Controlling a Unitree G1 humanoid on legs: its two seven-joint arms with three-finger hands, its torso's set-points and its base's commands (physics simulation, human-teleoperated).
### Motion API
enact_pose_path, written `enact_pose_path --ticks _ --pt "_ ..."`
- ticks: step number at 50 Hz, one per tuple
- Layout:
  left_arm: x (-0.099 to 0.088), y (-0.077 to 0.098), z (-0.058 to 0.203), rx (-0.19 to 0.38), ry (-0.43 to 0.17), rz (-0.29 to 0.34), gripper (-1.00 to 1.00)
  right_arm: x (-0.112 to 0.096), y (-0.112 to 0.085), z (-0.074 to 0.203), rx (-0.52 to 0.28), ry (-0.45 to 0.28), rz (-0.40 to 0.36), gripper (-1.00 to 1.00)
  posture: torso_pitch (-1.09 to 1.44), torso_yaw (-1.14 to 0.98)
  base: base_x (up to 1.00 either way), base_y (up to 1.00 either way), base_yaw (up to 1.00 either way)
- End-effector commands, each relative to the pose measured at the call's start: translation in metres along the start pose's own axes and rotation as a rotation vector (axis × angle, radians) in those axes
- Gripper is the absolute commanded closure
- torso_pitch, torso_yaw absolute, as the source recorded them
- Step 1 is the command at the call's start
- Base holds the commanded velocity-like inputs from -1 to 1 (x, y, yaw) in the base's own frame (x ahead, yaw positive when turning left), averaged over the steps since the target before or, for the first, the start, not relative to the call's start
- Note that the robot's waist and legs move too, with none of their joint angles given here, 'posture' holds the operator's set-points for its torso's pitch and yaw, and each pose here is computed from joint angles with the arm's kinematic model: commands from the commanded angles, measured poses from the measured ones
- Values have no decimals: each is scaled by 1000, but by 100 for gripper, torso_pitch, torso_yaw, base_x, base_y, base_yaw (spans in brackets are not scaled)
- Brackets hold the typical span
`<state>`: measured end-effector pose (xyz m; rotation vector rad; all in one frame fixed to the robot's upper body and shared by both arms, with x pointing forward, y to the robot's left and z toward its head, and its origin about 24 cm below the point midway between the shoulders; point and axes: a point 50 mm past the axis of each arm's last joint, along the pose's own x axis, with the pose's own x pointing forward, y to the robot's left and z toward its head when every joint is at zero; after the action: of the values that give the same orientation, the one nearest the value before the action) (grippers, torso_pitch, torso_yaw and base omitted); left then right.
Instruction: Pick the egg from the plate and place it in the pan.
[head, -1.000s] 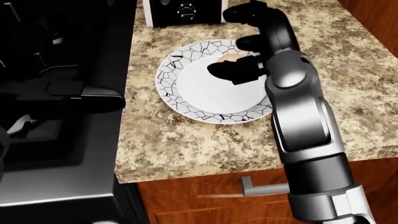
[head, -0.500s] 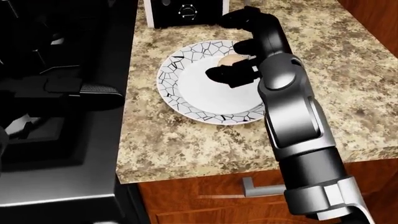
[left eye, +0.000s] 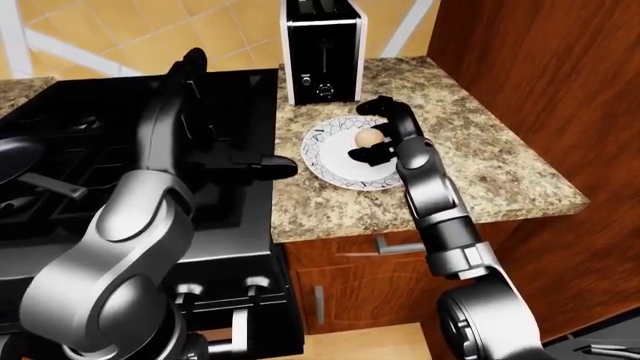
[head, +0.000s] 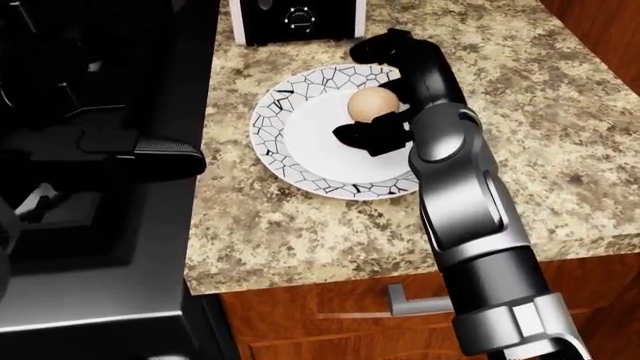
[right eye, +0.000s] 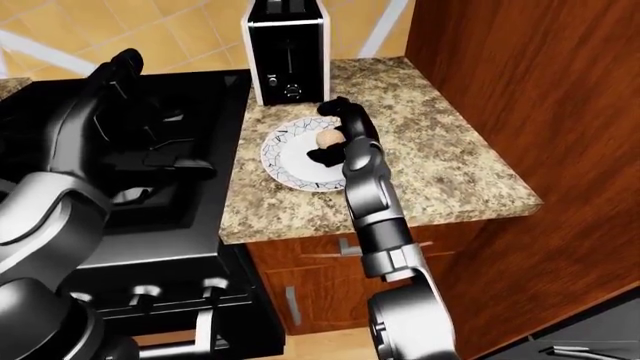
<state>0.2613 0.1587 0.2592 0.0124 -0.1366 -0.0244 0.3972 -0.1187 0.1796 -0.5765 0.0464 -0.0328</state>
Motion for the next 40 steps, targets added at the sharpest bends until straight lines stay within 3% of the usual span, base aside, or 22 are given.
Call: enact_pose_path --ticks 1,34,37,40 --pt "-3 0 12 -1 -75 4 -100 0 -11 23 -5 -95 -47 -20 0 0 0 0 0" --pt "-5 0 16 3 -86 3 -100 0 -5 24 -61 -108 -51 14 0 0 0 0 0" --pt "-5 -1 16 3 -85 3 -100 0 -4 23 -69 -110 -54 19 0 0 0 0 0" --pt "-5 -1 16 3 -85 3 -100 0 -4 24 -77 -112 -56 40 0 0 0 0 0"
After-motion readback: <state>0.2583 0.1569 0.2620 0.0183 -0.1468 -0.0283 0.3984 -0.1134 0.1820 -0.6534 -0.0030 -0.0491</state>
